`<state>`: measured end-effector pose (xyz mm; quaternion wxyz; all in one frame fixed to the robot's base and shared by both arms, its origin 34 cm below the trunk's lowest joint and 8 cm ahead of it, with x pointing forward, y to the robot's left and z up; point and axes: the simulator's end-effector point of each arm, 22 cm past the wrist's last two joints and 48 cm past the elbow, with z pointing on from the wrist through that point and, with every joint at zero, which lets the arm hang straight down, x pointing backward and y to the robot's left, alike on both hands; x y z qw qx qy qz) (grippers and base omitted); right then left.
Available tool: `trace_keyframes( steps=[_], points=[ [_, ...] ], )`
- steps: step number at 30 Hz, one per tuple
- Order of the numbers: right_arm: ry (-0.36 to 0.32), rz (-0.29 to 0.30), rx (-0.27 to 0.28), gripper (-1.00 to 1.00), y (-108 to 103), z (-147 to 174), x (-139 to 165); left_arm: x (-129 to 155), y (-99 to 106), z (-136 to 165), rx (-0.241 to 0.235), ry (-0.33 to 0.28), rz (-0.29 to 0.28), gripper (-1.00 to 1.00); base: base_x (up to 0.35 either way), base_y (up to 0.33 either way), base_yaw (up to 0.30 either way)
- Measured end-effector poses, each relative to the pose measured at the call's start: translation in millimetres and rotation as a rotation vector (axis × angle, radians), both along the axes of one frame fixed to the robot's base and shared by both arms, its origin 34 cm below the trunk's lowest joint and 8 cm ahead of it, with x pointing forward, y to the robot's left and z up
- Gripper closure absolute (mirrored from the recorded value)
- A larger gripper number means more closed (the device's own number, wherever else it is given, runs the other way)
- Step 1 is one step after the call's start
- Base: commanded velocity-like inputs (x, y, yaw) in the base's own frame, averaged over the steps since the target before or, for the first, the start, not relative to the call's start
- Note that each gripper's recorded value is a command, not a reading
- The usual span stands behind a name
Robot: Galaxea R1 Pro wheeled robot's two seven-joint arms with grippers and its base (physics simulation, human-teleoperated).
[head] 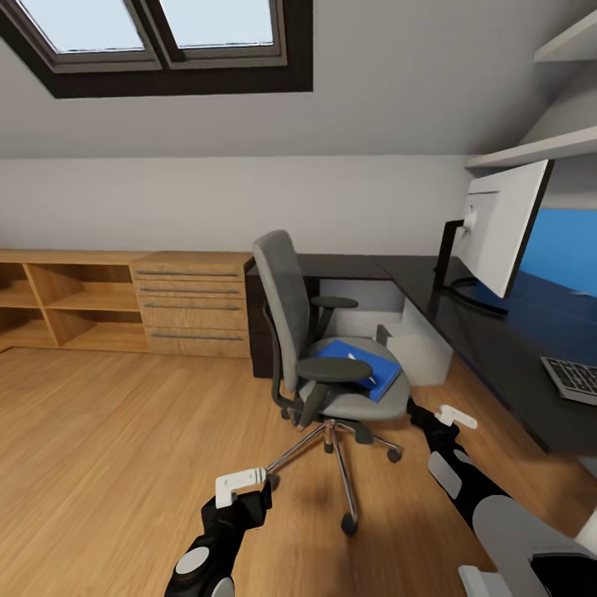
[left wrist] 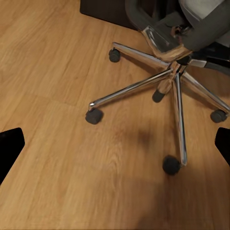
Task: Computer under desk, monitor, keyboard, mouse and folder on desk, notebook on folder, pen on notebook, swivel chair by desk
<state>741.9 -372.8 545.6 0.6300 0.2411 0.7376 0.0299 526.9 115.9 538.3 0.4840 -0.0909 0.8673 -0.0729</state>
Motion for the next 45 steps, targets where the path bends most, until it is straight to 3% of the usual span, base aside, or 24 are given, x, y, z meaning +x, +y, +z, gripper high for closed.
trace_keyframes(
  steps=[21,33,45],
  points=[
    [0.004,-0.007,0.006,-1.0,-3.3,-2.3,-1.3,0.0,-0.2,-0.3,0.002,0.001,-0.001,-1.0,0.172,0.0,0.0],
    [0.0,-0.058,0.103,-1.0,-10.5,-7.0,-4.3,0.0,0.3,-0.2,0.002,0.0,0.0,-1.0,0.154,0.0,0.0],
    [0.056,-0.045,0.163,-1.0,-4.5,-21.5,-6.3,1.8,12.1,-2.6,0.003,0.006,0.026,-1.0,0.053,0.0,0.0]
  ],
)
